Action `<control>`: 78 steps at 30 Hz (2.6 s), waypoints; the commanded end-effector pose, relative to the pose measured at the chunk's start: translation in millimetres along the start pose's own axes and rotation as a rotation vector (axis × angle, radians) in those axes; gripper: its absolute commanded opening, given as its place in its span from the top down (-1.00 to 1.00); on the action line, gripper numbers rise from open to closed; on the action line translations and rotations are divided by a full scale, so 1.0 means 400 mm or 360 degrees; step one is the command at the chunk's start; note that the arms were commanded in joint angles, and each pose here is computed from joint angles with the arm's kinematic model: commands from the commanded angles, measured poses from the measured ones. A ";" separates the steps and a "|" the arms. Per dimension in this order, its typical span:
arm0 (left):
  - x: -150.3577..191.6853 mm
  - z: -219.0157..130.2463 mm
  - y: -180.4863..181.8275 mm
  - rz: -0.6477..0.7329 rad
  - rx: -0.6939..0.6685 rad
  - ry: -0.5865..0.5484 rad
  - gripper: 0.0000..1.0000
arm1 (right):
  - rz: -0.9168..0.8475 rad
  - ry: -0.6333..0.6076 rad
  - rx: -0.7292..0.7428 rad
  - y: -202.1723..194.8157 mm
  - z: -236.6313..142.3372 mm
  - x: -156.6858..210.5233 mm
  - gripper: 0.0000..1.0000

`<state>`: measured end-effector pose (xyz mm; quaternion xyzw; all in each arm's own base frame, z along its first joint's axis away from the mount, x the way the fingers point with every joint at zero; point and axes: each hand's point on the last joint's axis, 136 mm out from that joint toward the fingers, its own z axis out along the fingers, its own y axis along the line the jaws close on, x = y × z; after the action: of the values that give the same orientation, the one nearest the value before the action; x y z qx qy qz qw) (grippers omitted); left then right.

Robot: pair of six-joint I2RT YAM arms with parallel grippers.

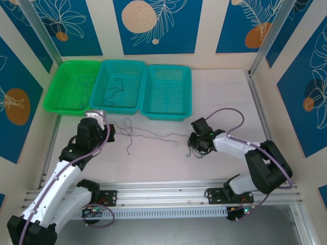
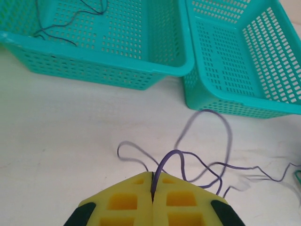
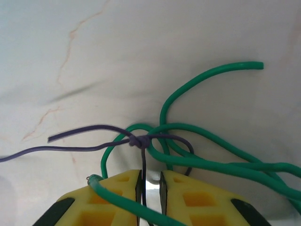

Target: Untangle the cables

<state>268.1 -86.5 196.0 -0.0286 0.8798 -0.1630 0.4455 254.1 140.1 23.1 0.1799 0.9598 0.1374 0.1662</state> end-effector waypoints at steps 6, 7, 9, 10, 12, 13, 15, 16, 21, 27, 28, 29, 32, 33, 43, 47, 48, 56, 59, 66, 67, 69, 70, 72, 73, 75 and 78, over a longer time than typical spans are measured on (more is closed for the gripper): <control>-0.018 -0.029 -0.135 0.0001 0.0516 -0.0043 1.00 | -0.0347 -0.0041 -0.0343 0.110 -0.139 0.028 0.42; -0.020 -0.033 -0.156 0.0004 0.0596 -0.0042 1.00 | -0.0447 -0.0056 -0.0413 0.147 -0.162 0.036 0.27; -0.021 -0.036 -0.179 0.0010 0.0677 -0.0026 1.00 | -0.0640 -0.0093 -0.0534 0.213 -0.205 0.055 0.03; -0.020 -0.035 -0.185 0.0012 0.0694 -0.0009 1.00 | -0.0744 -0.0119 -0.0589 0.247 -0.226 0.065 -0.08; -0.018 -0.041 -0.198 0.0036 0.0738 0.0008 1.00 | -0.0948 -0.0165 -0.0692 0.314 -0.259 0.094 -0.13; -0.017 -0.044 -0.202 0.0041 0.0754 0.0009 1.00 | -0.1042 -0.0193 -0.0738 0.349 -0.273 0.108 -0.15; -0.019 -0.054 -0.210 0.0052 0.0782 0.0002 1.00 | -0.1183 -0.0240 -0.0792 0.404 -0.283 0.125 -0.16; -0.018 -0.057 -0.213 0.0052 0.0791 0.0001 1.00 | -0.1238 -0.0257 -0.0807 0.428 -0.282 0.130 -0.16; -0.015 -0.070 -0.211 0.0057 0.0791 -0.0001 1.00 | -0.1415 -0.0318 -0.0879 0.526 -0.247 0.131 -0.16; -0.008 -0.081 -0.215 0.0055 0.0812 0.0009 1.00 | -0.1497 -0.0242 -0.0902 0.610 -0.180 0.143 -0.14; -0.005 -0.082 -0.215 0.0057 0.0813 0.0014 1.00 | -0.1503 -0.0227 -0.0915 0.621 -0.175 0.148 -0.13; -0.004 -0.084 -0.214 0.0061 0.0811 0.0013 1.00 | -0.1511 -0.0203 -0.0932 0.629 -0.169 0.157 -0.10; -0.003 -0.088 -0.212 0.0067 0.0806 0.0004 1.00 | -0.1528 -0.0137 -0.0990 0.648 -0.160 0.182 0.09; -0.003 -0.088 -0.210 0.0069 0.0801 0.0000 1.00 | -0.1526 -0.0119 -0.1004 0.651 -0.158 0.189 0.22; 0.013 -0.055 -0.073 -0.0032 0.0294 -0.0002 1.00 | -0.1232 -0.0281 -0.0853 0.536 -0.178 0.131 1.00; 0.019 -0.046 -0.030 -0.0095 0.0155 -0.0023 1.00 | -0.0922 -0.0407 -0.0783 0.407 -0.191 0.063 1.00; 0.020 -0.044 -0.024 -0.0107 0.0138 -0.0026 1.00 | -0.0812 -0.0433 -0.0757 0.362 -0.193 0.041 1.00; 0.015 -0.045 0.010 -0.0146 0.0025 -0.0061 1.00 | -0.0059 -0.0622 -0.0567 0.018 -0.217 -0.064 1.00; 0.010 -0.047 0.020 -0.0148 -0.0011 -0.0072 1.00 | 0.0197 -0.0715 -0.0467 -0.095 -0.246 -0.080 1.00; -0.025 -0.061 -0.025 -0.0194 0.0140 -0.0138 1.00 | 0.0348 -0.0693 -0.0682 -0.120 -0.284 -0.085 1.00; -0.047 -0.069 -0.055 -0.0196 0.0238 -0.0167 1.00 | 0.0310 -0.0658 -0.0734 -0.100 -0.287 -0.082 1.00; -0.104 -0.095 -0.110 -0.0194 0.0396 -0.0239 1.00 | 0.0222 -0.0604 -0.0825 -0.060 -0.302 -0.078 1.00; -0.142 -0.111 -0.132 -0.0184 0.0443 -0.0280 1.00 | 0.0184 -0.0587 -0.0853 -0.043 -0.310 -0.078 1.00; -0.220 -0.137 -0.162 -0.0144 0.0474 -0.0362 1.00 | 0.0129 -0.0581 -0.0880 -0.021 -0.326 -0.079 1.00; -0.264 -0.145 -0.173 -0.0114 0.0460 -0.0400 1.00 | 0.0102 -0.0585 -0.0892 -0.011 -0.335 -0.078 1.00; -0.348 -0.156 -0.185 -0.0046 0.0402 -0.0476 1.00 | 0.0067 -0.0592 -0.0910 0.004 -0.351 -0.079 1.00; -0.479 -0.160 -0.198 0.0071 0.0282 -0.0587 1.00 | 0.0039 -0.0588 -0.0922 0.017 -0.368 -0.076 1.00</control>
<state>304.8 -115.6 362.0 -0.0155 0.7911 -0.2636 0.5518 229.5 94.8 141.2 0.1932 0.8403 0.3515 0.3647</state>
